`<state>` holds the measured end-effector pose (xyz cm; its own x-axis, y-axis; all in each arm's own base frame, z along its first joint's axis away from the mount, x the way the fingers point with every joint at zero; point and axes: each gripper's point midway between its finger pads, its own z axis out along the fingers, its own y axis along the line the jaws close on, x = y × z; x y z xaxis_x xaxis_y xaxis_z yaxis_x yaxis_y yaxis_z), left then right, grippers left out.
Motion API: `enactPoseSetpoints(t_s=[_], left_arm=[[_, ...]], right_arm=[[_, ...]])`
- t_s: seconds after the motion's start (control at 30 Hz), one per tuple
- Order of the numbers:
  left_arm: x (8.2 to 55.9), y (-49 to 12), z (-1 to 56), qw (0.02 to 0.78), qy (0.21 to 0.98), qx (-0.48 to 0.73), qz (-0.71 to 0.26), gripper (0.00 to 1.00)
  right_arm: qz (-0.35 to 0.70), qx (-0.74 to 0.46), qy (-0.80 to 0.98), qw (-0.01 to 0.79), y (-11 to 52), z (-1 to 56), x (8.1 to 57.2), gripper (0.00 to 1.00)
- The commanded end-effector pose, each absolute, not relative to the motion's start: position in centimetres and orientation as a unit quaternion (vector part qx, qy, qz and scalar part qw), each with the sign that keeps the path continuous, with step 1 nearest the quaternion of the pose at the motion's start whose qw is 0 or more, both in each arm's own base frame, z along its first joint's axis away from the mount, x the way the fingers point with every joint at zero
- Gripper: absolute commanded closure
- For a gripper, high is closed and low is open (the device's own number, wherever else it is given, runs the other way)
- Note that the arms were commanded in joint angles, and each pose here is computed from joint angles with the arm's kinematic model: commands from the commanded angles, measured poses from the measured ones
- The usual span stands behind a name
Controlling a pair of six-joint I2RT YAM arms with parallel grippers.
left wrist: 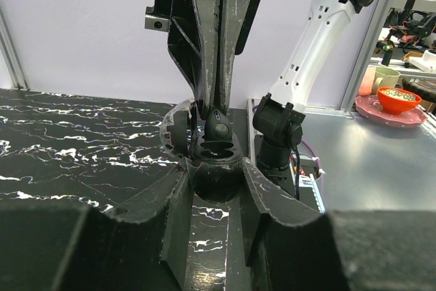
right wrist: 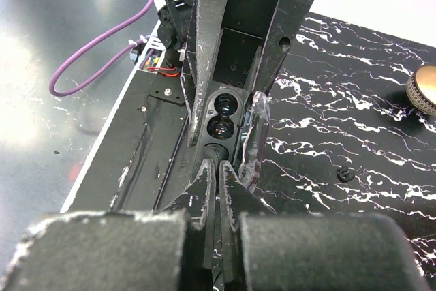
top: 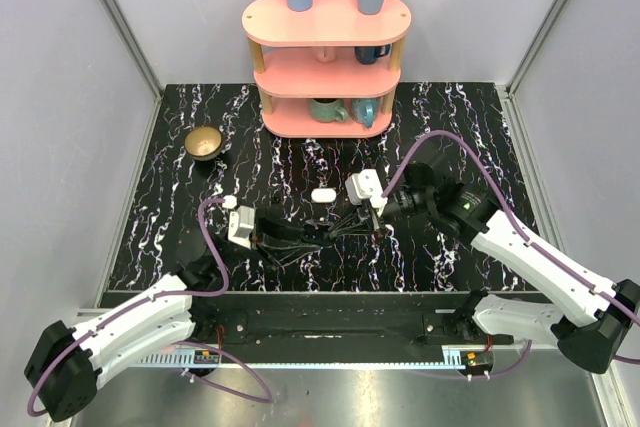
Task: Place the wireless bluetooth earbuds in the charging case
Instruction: Insert the right earbud into the right side groove of the charging case.
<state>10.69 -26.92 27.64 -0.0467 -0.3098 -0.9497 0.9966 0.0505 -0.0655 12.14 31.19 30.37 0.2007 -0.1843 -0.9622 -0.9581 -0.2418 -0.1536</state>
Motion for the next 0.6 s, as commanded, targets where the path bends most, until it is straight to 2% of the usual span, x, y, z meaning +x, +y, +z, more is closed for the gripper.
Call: enactPoseSetpoints(t_s=[0.0,0.43,0.47,0.5,0.57], left_arm=[[10.1,-26.5,31.0,0.606,0.393,0.39,-0.571,1.0],[11.1,-26.2,31.2,0.626,0.403,0.367,-0.558,1.0],[11.2,-26.1,31.3,0.628,0.403,0.365,-0.557,1.0],[11.2,-26.1,31.2,0.628,0.405,0.365,-0.555,1.0],[11.4,-26.0,31.2,0.632,0.408,0.358,-0.553,1.0]], right_arm=[[0.434,-0.653,0.44,0.437,31.5,31.1,12.4,1.0],[0.419,-0.654,0.458,0.432,31.4,30.3,12.4,1.0],[0.419,-0.654,0.46,0.431,31.4,30.2,12.4,0.96],[0.417,-0.653,0.461,0.432,31.5,30.2,12.5,0.88],[0.416,-0.652,0.461,0.435,31.5,30.3,12.5,0.85]])
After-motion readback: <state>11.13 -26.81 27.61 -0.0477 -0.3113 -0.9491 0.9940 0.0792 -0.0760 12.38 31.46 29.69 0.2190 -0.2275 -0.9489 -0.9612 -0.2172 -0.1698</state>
